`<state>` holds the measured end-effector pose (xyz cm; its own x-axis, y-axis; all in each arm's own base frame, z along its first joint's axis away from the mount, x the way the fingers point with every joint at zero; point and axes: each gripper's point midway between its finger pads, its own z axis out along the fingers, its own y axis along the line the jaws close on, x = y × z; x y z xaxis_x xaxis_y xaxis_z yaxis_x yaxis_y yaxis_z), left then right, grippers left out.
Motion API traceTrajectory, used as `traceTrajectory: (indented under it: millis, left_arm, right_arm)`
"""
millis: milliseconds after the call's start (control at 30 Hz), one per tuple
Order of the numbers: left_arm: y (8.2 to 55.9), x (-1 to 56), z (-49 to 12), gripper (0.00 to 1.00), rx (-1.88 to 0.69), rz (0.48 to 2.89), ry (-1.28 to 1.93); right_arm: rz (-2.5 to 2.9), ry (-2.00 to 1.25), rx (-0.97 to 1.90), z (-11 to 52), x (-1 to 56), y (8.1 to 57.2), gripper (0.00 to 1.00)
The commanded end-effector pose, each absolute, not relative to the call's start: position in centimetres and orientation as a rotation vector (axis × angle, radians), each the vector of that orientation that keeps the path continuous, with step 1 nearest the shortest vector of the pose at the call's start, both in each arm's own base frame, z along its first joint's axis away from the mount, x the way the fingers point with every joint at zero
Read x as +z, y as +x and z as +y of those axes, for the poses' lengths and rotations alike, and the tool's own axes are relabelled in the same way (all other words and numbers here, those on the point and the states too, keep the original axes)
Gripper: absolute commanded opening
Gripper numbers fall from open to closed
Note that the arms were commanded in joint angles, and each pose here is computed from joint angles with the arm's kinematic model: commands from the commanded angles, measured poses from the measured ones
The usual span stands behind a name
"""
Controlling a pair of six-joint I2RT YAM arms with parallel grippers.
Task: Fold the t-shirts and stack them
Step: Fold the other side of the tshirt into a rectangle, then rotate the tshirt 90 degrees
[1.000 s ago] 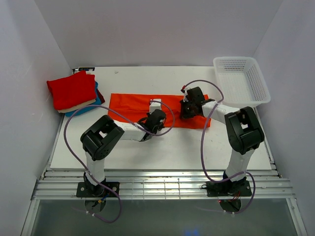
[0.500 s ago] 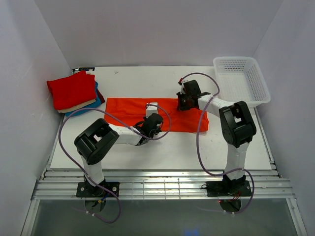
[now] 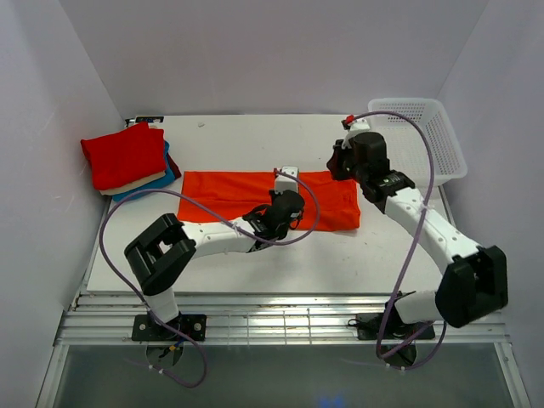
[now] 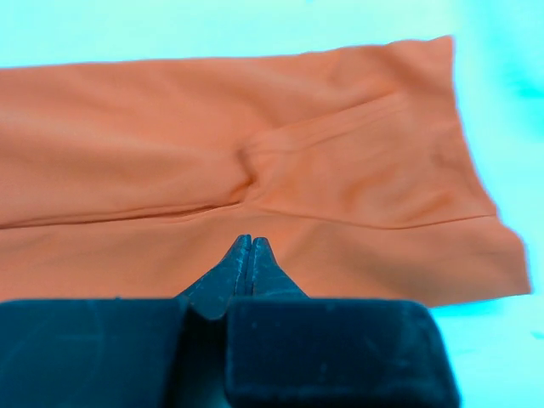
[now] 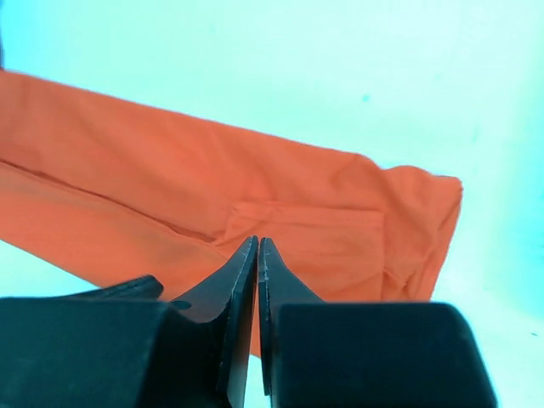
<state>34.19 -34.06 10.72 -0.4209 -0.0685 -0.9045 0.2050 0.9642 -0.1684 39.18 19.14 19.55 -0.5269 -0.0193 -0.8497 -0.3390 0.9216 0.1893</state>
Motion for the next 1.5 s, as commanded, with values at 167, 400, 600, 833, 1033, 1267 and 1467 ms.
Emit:
traceTrajectory:
  millis: [167, 400, 600, 833, 1033, 1267, 1467]
  left_arm:
    - [32.6, 17.8, -30.9, 0.02, -0.063, 1.801, 0.017]
    - [35.2, 13.0, -19.3, 0.00, 0.312, 1.875, -0.097]
    - [37.2, 10.8, -13.5, 0.00, 0.374, 1.895, -0.195]
    - [38.3, 8.2, -9.7, 0.00, 0.503, 1.949, -0.224]
    - [37.2, 5.8, -5.5, 0.00, 0.581, 2.048, -0.343]
    - [36.6, 4.0, -4.1, 0.00, 0.567, 2.192, -0.379]
    - [36.6, 1.6, -4.2, 0.00, 0.596, 2.298, -0.356]
  right_arm:
    - [2.191, -0.164, 0.279, 15.1, 17.2, 34.0, 0.08]
    - [2.351, -0.137, 0.230, 14.5, 11.3, 32.6, 0.08]
    - [2.432, -0.138, 0.187, 14.2, 8.0, 32.3, 0.08]
    - [2.492, -0.144, 0.168, 14.1, 5.9, 31.9, 0.08]
    - [2.538, -0.136, 0.127, 13.6, 4.4, 31.5, 0.08]
    - [2.579, -0.096, 0.042, 12.5, 3.3, 31.2, 0.08]
    - [2.616, -0.095, 0.001, 12.4, 2.3, 31.7, 0.08]
